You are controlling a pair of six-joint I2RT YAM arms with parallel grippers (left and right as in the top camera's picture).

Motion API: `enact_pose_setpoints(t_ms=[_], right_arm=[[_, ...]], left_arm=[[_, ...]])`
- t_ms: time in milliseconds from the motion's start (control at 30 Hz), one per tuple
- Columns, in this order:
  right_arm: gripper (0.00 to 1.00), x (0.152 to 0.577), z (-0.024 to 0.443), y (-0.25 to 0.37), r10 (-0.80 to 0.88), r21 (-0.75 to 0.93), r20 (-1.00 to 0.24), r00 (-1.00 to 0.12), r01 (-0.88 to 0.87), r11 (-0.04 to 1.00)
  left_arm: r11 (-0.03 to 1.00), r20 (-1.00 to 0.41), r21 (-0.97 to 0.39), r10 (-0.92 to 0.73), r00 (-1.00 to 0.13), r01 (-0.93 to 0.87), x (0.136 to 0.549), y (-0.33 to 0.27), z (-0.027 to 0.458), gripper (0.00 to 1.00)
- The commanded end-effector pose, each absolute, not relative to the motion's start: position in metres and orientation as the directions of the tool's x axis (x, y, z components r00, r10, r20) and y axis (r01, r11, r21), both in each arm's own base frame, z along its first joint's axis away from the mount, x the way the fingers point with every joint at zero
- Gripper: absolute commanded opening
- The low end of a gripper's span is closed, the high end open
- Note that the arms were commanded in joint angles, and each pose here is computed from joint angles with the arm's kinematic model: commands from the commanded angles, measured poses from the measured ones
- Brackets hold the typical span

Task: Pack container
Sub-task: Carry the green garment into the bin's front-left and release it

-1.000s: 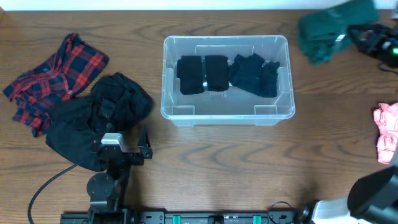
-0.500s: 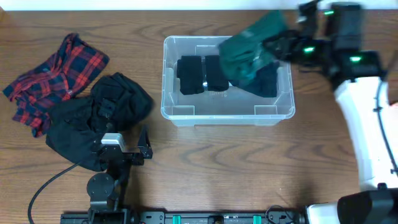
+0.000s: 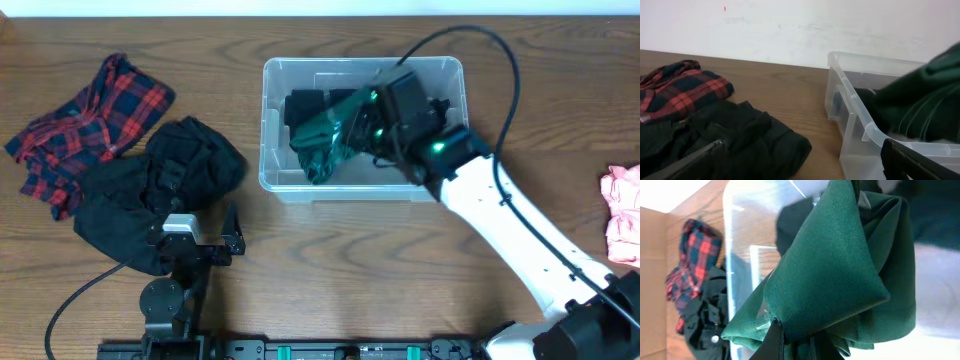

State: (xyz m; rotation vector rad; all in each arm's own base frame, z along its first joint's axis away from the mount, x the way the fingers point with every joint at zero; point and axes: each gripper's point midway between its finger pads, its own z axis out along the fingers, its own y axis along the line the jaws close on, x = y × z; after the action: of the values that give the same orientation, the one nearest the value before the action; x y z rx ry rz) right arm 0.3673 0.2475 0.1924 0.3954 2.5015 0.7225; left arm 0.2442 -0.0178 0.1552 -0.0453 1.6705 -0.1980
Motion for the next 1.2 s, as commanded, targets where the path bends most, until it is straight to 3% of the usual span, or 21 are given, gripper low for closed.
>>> enact_pose_setpoints(t_ms=[0,433,500,600,733,867,1067,1167], right_arm=[[0.01,0.367,0.192,0.243,0.504,0.577,-0.377,-0.777,0.229,0.784],[0.03,0.360,0.181,0.268,0.478,0.626,-0.371,-0.796,0.165,0.762],[0.21,0.358,0.181,0.269,0.467,0.625,-0.374,-0.802,0.154,0.765],[0.58,0.355,0.181,0.274,0.418,0.615,-0.390,-0.820,0.105,0.781],[0.68,0.350,0.180,0.278,0.369,0.609,-0.393,-0.842,0.063,0.791],[0.70,0.349,0.180,0.280,0.325,0.595,-0.415,-0.850,0.017,0.804],[0.59,0.355,0.191,0.274,0.159,0.498,-0.550,-0.820,-0.169,0.851],[0.59,0.362,0.211,0.250,0.160,0.472,-0.584,-0.796,-0.172,0.865]], left_arm=[[0.982,-0.975,-0.166,-0.149,-0.162,0.092,0.243,-0.020,0.139,0.98],[0.982,-0.975,-0.166,-0.149,-0.162,0.092,0.243,-0.020,0.139,0.98],[0.982,-0.975,-0.166,-0.149,-0.162,0.092,0.243,-0.020,0.139,0.98],[0.982,-0.975,-0.166,-0.149,-0.162,0.092,0.243,-0.020,0.139,0.98],[0.982,-0.975,-0.166,-0.149,-0.162,0.092,0.243,-0.020,0.139,0.98],[0.982,-0.975,-0.166,-0.149,-0.162,0.092,0.243,-0.020,0.139,0.98],[0.982,-0.975,-0.166,-0.149,-0.162,0.092,0.243,-0.020,0.139,0.98],[0.982,-0.975,-0.166,-0.149,-0.162,0.092,0.243,-0.020,0.139,0.98]])
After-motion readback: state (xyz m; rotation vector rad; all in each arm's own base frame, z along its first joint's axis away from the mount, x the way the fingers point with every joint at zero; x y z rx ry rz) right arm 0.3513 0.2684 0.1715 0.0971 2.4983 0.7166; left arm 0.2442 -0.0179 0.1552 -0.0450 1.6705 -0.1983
